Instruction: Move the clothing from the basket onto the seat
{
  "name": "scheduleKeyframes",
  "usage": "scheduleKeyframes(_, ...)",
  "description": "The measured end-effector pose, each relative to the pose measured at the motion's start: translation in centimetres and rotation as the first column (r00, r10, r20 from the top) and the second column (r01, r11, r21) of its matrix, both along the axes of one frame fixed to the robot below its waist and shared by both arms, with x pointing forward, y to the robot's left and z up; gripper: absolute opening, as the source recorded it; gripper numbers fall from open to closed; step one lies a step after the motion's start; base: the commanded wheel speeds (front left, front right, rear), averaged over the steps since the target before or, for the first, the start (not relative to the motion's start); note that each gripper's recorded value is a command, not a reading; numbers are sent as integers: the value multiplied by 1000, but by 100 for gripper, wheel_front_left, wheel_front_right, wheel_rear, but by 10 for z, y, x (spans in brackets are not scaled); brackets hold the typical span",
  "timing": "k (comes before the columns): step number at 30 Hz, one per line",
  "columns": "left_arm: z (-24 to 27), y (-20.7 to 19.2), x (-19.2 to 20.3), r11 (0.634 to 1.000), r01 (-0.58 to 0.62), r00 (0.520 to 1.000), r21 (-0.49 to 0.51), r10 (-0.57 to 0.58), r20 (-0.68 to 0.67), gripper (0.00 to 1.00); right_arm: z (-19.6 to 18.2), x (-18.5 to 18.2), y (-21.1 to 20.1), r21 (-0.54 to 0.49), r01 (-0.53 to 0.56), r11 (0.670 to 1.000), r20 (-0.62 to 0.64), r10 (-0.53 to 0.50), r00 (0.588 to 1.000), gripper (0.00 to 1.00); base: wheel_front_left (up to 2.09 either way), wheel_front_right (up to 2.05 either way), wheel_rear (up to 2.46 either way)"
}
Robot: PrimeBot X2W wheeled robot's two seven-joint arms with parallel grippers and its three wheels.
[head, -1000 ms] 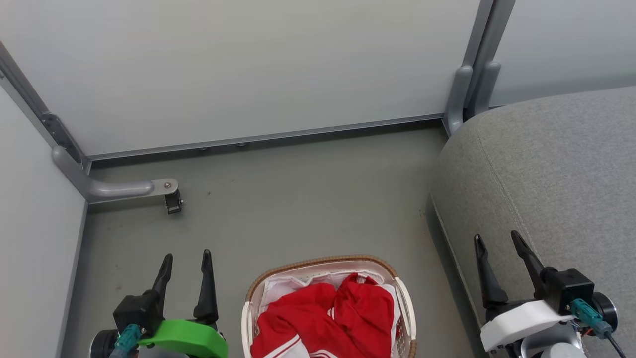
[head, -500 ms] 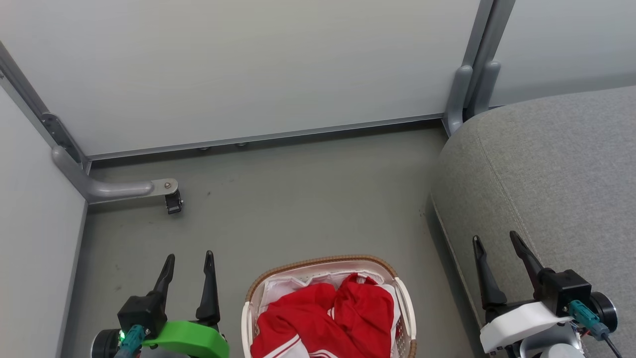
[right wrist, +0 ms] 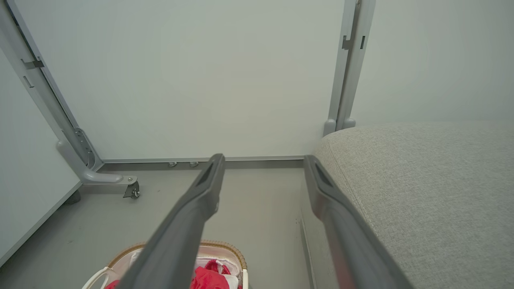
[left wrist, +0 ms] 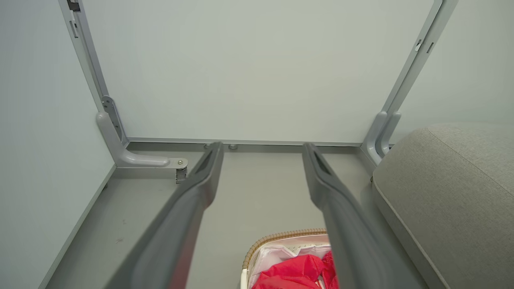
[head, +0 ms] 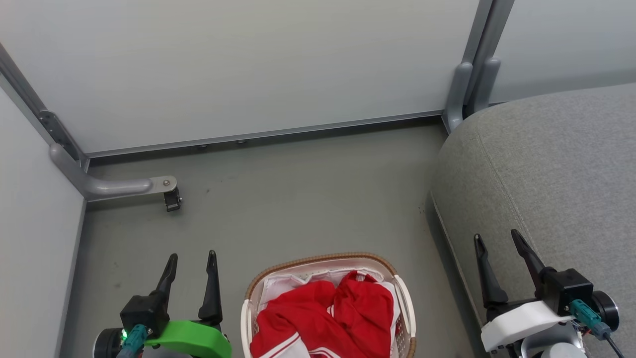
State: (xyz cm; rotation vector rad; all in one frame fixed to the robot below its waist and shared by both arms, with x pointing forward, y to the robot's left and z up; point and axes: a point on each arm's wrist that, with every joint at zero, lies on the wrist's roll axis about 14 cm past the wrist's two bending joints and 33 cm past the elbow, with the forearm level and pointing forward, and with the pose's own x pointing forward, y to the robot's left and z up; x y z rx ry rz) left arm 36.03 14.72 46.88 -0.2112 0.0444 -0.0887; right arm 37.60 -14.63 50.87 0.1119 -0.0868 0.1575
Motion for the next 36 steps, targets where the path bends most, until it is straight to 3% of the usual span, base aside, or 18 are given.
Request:
scheduleKeyframes(10, -4, -16, 20, 998, 62, 998, 20, -62, -9, 100, 4, 17, -3, -15, 10, 1000, 18, -10, 1000, 100, 0, 0, 0)
scheduleKeyframes(20, -30, -76, 67, 955, 287, 957, 79, -283, -67, 100, 8, 60, -28, -57, 84, 995, 58, -80, 995, 100, 0, 0, 0)
scheduleKeyframes(24, -62, -111, 72, 901, 423, 901, 97, -407, -151, 100, 12, 78, -43, -63, 125, 990, 87, -119, 989, 100, 0, 0, 0)
scheduleKeyframes(28, -107, -140, 69, 824, 555, 816, 118, -511, -271, 100, 19, 96, -51, -64, 148, 987, 130, -139, 982, 100, 0, 0, 0)
scheduleKeyframes(36, -185, -170, 61, 696, 713, 647, 82, -609, -459, 100, 21, 119, -58, -74, 161, 984, 182, -145, 973, 100, 0, 0, 0)
